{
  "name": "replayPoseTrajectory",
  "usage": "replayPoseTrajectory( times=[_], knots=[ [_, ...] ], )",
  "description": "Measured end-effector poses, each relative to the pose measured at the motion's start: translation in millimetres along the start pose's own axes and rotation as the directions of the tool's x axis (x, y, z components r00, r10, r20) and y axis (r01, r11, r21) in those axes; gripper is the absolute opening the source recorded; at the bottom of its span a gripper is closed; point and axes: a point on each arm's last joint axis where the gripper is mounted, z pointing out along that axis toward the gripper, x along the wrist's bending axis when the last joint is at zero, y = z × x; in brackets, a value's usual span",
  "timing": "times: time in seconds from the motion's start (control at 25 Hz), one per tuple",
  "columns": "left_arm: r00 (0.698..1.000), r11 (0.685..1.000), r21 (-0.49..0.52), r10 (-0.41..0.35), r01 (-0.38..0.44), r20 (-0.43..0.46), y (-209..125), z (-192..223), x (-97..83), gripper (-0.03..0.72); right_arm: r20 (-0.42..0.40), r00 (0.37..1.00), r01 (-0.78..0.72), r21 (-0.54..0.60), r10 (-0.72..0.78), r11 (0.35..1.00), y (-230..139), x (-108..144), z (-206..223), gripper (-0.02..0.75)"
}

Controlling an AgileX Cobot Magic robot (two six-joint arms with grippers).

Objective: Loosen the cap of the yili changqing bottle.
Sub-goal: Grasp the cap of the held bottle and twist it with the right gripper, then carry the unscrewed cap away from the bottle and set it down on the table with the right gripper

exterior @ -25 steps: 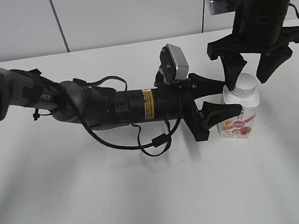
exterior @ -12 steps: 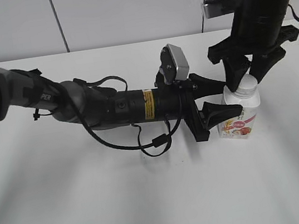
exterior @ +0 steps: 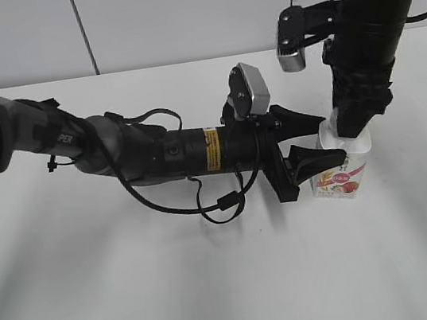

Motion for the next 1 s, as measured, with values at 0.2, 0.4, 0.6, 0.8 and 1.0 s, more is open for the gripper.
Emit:
replayPoseTrajectory(
  times=[0.2,0.4,0.6,0.8,1.0],
  knots=[
    [1.000,1.000,0.000,0.000,0.000,0.000,0,0,0.0,0.430,0.007,0.969,0.247,-0.006,-0.246,0.969,1,-1,0,0.392],
    [1.000,1.000,0.000,0.000,0.000,0.001,0,0,-0.1,0.429,0.034,0.961,0.275,-0.015,-0.275,0.961,5,-6,-14,0.392],
    [1.000,1.000,0.000,0.001,-0.001,0.002,0,0,-0.2,0.429,0.120,0.971,0.214,-0.054,-0.206,0.975,14,-16,-38,0.392],
    [1.000,1.000,0.000,0.001,-0.001,0.002,0,0,-0.2,0.429,0.157,0.983,-0.084,-0.091,0.098,0.992,16,-22,-52,0.392],
    [1.000,1.000,0.000,0.001,-0.001,0.002,0,0,-0.2,0.429,0.171,0.934,-0.303,-0.086,0.313,0.949,9,-26,-52,0.392]
  ],
)
